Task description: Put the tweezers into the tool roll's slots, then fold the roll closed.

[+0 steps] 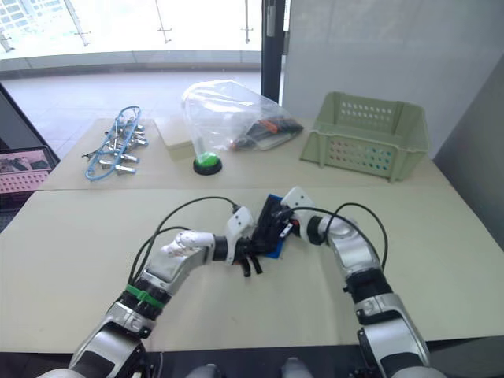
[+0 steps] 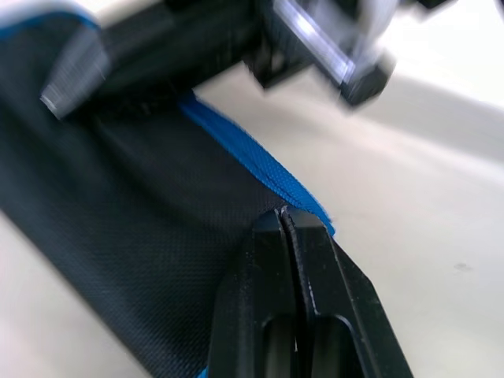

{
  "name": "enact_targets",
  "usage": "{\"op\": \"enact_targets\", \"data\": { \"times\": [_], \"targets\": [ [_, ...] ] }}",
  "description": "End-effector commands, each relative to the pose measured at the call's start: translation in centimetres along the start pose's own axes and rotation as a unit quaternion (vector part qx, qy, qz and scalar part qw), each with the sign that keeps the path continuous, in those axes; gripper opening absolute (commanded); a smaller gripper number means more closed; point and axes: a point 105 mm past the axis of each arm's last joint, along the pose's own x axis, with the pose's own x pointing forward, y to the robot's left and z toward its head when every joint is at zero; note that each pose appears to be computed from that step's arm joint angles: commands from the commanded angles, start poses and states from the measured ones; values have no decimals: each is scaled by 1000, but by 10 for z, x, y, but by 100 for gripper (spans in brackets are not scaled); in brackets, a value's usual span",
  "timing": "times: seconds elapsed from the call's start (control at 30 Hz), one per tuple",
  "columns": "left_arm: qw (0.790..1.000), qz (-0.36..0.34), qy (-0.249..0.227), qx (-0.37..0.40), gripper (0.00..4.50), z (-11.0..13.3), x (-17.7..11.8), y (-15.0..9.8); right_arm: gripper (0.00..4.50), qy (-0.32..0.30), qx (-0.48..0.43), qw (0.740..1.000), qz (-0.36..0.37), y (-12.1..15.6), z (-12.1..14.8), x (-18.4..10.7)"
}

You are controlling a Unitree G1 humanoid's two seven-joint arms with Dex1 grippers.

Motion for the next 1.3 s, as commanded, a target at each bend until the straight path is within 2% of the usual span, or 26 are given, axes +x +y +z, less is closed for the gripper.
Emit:
{"op": "enact_targets", "data": {
  "times": [0.03, 0.17, 0.27, 0.43, 0.63, 0.93, 1.0, 1.07, 1.13, 1.23, 1.3],
  "targets": [
    [999, 23, 41, -5, 4, -23, 5, 6, 0, -25, 28, 999, 12, 6, -1, -4],
    [998, 28, 61, -14, 4, -37, 3, 7, 0, -80, 79, 993, 43, 16, 7, -10],
    [998, 28, 57, -21, 4, -38, 2, 7, 0, -45, 94, 994, 43, 20, -16, -11],
    [998, 26, 50, -25, 4, -37, 1, 4, 0, 37, 105, 993, -30, 5, -57, -5],
    [998, 21, 39, -42, 4, -39, -1, -2, 0, 53, 126, 985, -107, -18, -66, 9],
    [998, 33, 5, -56, 4, -29, -6, -2, 0, 40, 125, 977, -169, -35, -64, 14],
    [998, 43, -17, -46, 4, -21, -7, 2, 0, 4, 119, 979, -166, -35, -52, 17],
    [995, 56, -72, -33, 4, 4, -11, 9, 0, -65, 115, 977, -170, -40, -28, 16],
    [993, 63, -101, -23, 4, 23, -16, 13, 0, -118, 112, 972, -168, -44, -10, 11],
    [983, 60, -171, 1, 4, 72, -34, 9, 0, -203, 65, 966, -147, -50, 24, -11],
    [976, 84, -199, 16, 57, 90, -52, 13, 0, -224, 39, 963, -144, -56, 35, -26]
  ]
}}
